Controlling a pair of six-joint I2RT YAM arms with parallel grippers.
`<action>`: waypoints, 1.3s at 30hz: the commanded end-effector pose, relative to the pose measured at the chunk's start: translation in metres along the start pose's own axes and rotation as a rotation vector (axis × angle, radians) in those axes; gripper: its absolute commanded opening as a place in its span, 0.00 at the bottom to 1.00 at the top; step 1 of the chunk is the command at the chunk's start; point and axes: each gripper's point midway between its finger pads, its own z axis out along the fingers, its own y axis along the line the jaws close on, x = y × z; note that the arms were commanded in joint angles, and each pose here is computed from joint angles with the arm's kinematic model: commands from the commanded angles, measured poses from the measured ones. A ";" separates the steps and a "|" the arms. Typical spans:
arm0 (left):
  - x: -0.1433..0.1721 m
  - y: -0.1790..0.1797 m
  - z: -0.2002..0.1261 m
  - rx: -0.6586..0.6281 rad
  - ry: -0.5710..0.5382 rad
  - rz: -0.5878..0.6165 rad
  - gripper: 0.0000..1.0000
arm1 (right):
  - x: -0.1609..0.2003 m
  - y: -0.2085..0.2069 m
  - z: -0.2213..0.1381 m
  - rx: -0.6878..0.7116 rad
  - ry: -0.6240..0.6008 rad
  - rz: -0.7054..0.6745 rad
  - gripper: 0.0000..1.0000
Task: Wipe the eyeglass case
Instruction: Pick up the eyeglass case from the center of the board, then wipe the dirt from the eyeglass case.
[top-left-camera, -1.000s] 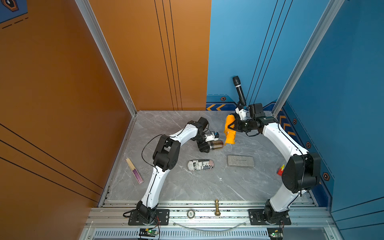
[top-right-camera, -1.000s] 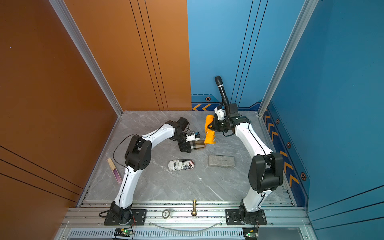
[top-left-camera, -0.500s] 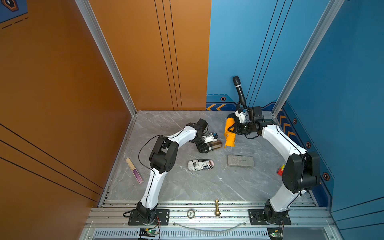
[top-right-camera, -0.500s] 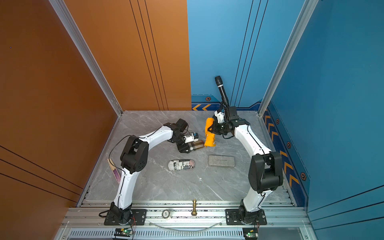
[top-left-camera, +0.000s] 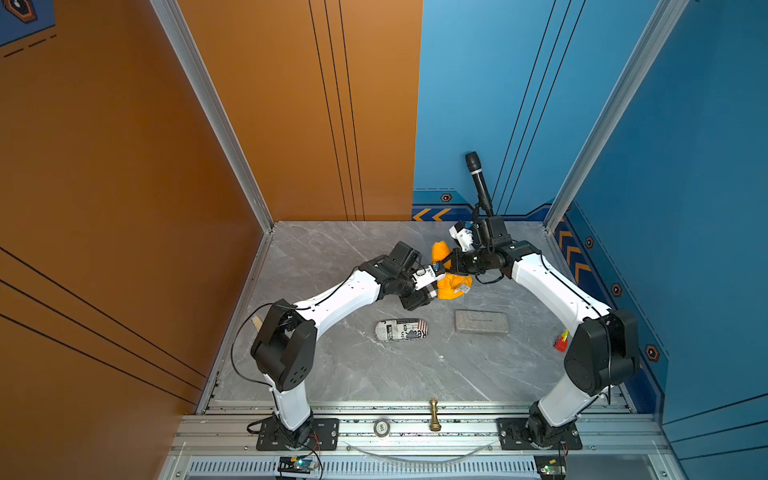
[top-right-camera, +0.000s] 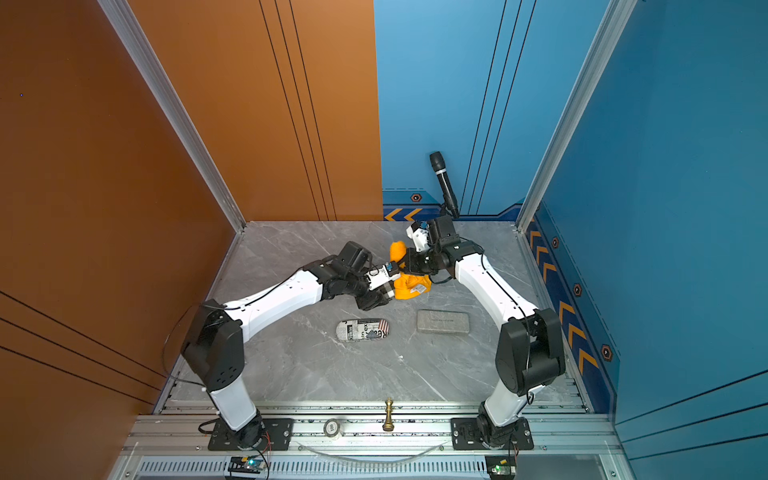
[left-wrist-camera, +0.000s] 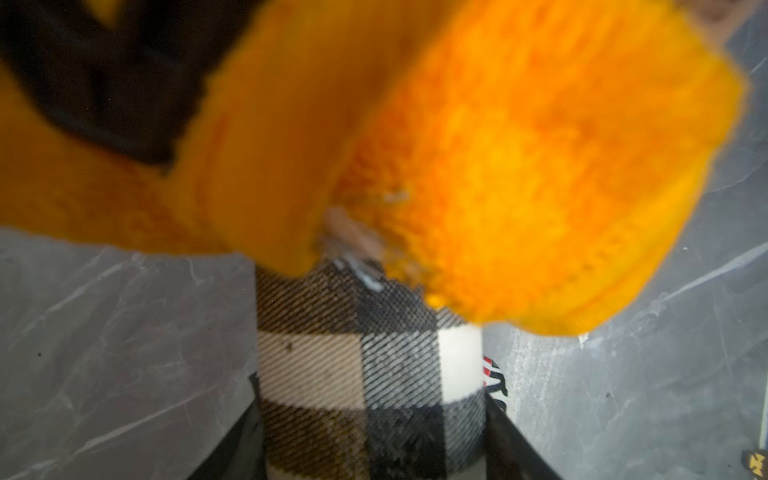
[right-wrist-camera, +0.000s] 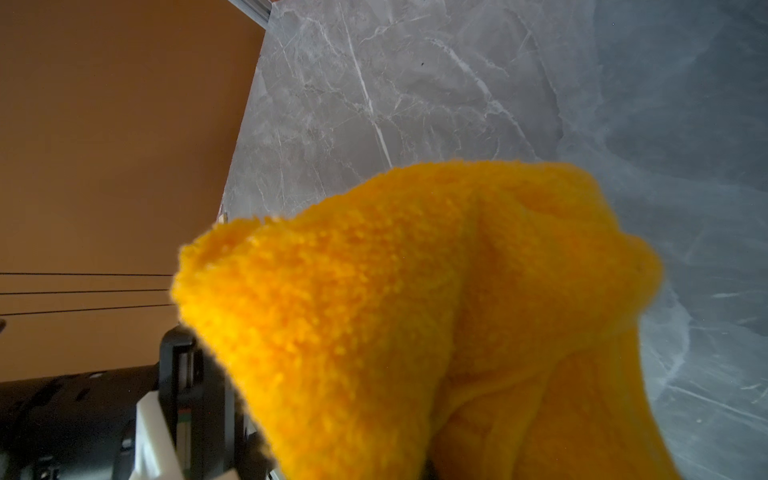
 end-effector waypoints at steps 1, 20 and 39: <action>-0.047 0.006 -0.031 -0.137 -0.230 -0.015 0.35 | 0.041 0.027 0.015 -0.046 0.111 0.001 0.00; -0.050 0.000 -0.074 -0.288 -0.380 -0.077 0.33 | 0.081 0.055 -0.016 -0.150 0.173 0.027 0.00; -0.036 -0.026 -0.096 -0.348 -0.440 -0.014 0.36 | 0.104 0.079 -0.004 -0.229 0.236 0.039 0.00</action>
